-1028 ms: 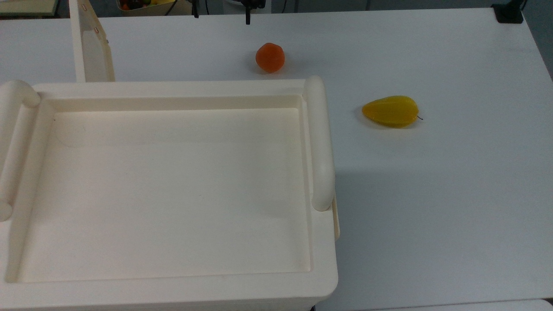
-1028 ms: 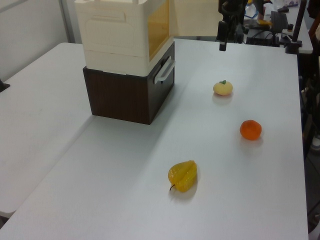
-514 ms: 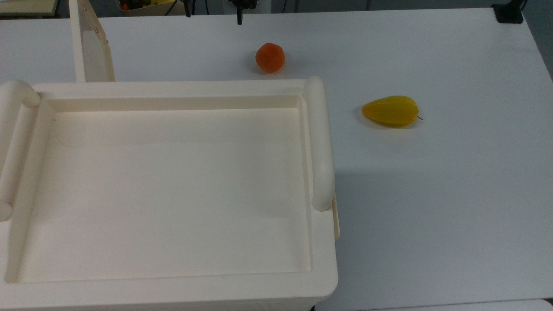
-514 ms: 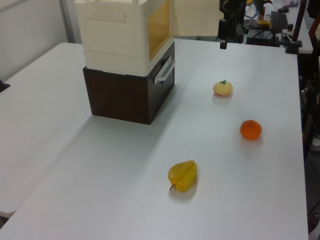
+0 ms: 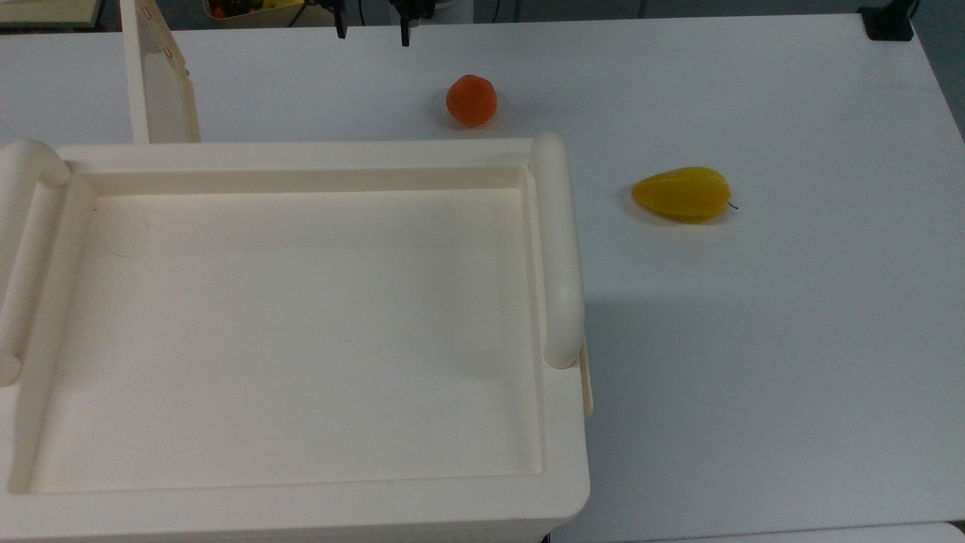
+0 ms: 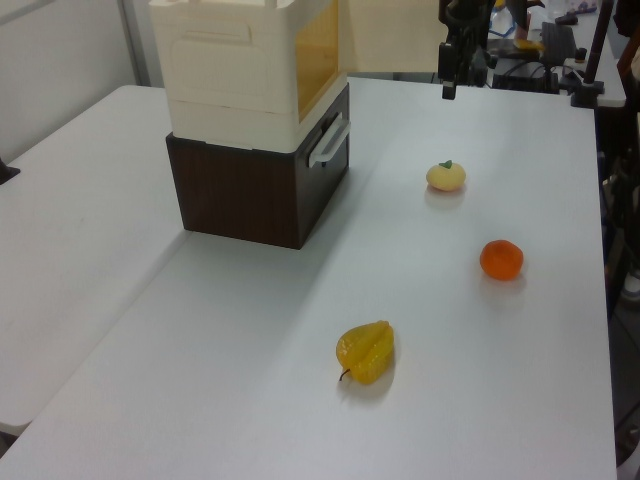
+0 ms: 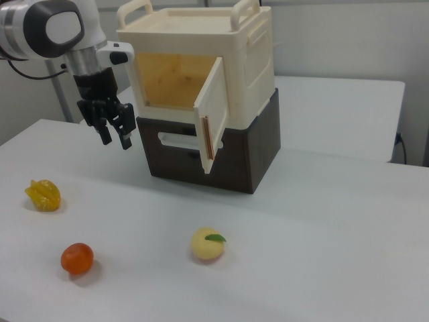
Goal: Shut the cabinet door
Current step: 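Raise the gripper and move it toward the open cabinet door's inner side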
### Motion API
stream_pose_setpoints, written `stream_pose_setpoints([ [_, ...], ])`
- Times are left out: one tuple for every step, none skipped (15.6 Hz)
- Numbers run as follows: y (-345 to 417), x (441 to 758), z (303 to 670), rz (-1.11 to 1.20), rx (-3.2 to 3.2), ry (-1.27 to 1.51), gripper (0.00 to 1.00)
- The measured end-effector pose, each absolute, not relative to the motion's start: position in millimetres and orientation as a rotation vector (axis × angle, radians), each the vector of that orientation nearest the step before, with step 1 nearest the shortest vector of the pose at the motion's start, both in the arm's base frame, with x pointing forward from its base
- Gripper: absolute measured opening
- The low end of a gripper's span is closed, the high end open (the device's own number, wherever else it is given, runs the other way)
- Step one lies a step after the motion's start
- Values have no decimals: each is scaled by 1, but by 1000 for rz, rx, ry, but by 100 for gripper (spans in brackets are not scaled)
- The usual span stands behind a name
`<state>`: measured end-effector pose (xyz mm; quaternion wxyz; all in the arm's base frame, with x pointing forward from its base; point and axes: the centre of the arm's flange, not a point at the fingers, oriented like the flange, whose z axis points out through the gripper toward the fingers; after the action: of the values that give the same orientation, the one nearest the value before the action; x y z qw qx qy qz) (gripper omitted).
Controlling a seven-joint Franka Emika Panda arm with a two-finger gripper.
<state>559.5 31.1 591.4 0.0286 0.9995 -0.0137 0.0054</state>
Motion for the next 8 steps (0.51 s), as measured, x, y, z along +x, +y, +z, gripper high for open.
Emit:
stream_pose_setpoints([
  [31,560,591,16,3084,-36,55],
  [30,560,591,16,3084,-28,44],
  [30,560,591,16,3084,-22,35],
  [30,560,591,16,3084,-19,25],
  [29,560,591,16,3084,-19,14],
  [29,560,591,16,3084,-19,3],
  [29,560,591,16,3084,-20,1],
  [28,560,591,16,3084,-20,1],
])
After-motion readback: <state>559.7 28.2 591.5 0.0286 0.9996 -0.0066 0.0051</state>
